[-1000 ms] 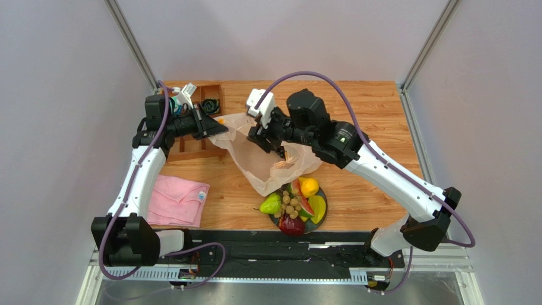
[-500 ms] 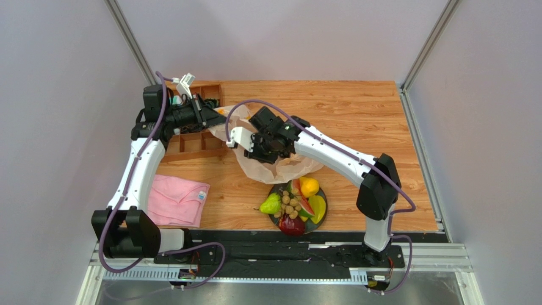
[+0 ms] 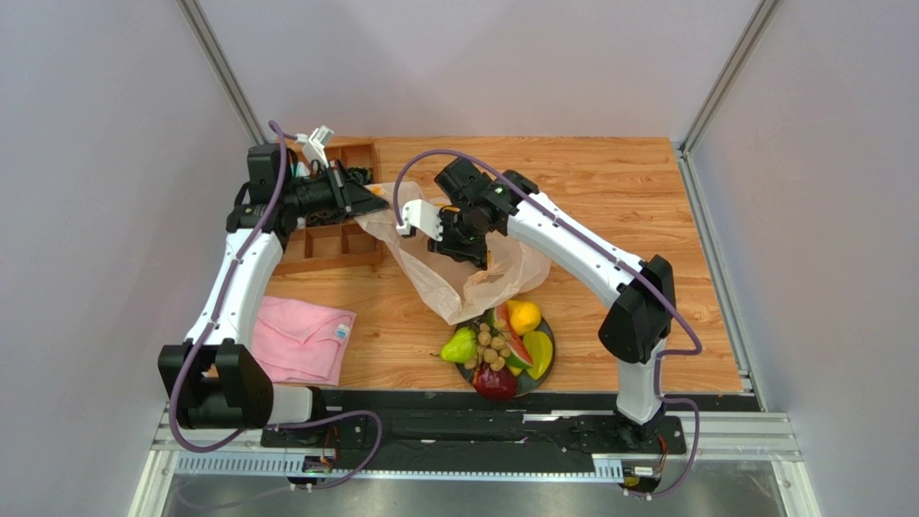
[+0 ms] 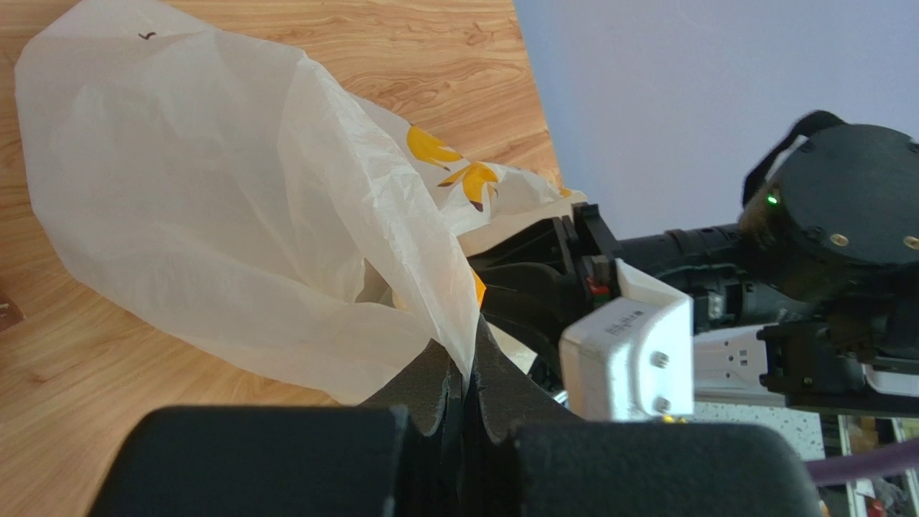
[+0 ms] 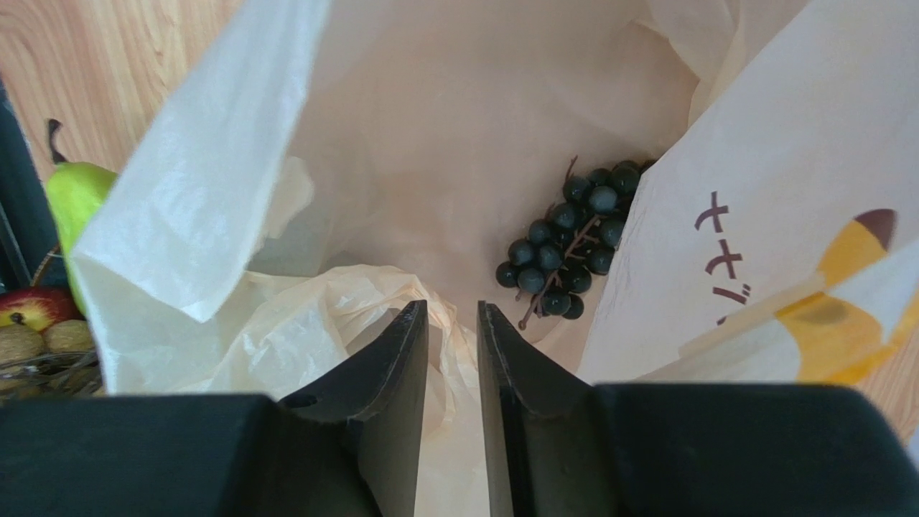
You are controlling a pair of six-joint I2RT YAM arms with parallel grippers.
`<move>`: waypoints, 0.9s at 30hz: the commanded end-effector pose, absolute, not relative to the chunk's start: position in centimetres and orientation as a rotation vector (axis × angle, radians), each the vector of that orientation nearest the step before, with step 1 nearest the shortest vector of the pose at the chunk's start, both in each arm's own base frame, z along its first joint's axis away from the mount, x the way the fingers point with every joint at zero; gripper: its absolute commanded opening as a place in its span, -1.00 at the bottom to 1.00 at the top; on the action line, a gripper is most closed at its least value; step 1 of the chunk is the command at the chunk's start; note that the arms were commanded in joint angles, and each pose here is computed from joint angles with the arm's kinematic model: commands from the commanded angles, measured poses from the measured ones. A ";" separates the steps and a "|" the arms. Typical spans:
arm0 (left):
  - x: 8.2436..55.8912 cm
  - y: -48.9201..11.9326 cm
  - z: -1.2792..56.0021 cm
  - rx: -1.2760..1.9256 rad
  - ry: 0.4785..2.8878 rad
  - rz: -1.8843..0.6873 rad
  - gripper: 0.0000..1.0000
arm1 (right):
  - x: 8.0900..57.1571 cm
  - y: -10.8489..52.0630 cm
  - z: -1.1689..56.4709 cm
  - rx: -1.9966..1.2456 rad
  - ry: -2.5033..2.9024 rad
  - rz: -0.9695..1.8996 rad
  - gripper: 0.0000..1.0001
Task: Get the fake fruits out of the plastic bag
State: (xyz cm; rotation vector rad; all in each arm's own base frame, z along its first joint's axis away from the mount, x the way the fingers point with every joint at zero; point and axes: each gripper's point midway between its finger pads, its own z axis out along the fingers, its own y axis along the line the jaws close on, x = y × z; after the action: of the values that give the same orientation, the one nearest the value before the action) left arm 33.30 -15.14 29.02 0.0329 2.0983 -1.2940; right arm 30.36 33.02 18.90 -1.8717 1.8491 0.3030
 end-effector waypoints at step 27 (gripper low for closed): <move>31.7 -16.2 30.0 0.166 2.054 -1.394 -1.00 | 40.0 30.6 8.0 -1.759 2.260 -0.057 0.39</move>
State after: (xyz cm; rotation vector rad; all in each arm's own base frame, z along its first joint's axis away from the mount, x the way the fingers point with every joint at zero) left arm 32.26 -15.81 28.91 0.0918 2.1014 -1.3771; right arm 40.42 31.31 7.47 -1.7830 2.2109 -0.0044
